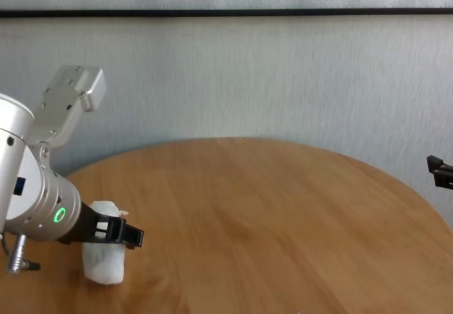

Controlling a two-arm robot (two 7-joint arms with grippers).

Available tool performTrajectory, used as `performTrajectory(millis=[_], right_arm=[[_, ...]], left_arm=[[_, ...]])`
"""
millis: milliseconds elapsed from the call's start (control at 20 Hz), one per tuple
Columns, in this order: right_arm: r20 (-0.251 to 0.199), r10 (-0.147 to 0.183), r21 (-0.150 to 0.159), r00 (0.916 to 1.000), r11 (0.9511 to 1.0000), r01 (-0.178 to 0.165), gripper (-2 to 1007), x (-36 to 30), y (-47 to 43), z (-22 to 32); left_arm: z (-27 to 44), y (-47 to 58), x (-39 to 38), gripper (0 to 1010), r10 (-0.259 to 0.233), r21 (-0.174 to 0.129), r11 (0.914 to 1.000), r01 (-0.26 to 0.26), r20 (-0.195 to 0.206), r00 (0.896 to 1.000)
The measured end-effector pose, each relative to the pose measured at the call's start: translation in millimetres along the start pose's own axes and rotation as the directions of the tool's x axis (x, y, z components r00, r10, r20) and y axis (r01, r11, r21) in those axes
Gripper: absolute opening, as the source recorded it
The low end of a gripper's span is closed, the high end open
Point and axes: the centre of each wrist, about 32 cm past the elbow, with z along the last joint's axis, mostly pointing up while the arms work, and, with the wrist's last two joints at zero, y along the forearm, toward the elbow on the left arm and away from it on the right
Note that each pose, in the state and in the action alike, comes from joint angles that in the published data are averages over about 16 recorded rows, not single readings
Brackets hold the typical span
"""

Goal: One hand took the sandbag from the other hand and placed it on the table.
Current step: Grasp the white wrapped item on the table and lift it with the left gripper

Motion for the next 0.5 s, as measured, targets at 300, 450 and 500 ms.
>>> performTrajectory(millis=[300,450,500], right_arm=[[0.0,0.0,0.0,1.0,1.0,0.0,1000,0.0,0.0,0.0],[0.0,0.0,0.0,1.0,1.0,0.0,1000,0.0,0.0,0.0],[0.0,0.0,0.0,1.0,1.0,0.0,1001,0.0,0.0,0.0]], left_arm=[[0.5,-1.8,-0.8,1000,0.003,0.006,1.0,-0.003,-0.003,1.0],[0.6,-2.2,-0.9,1000,0.004,0.008,1.0,-0.003,-0.005,1.0],[0.7,-2.3,-1.0,1000,0.003,0.008,1.0,-0.003,-0.006,1.0]])
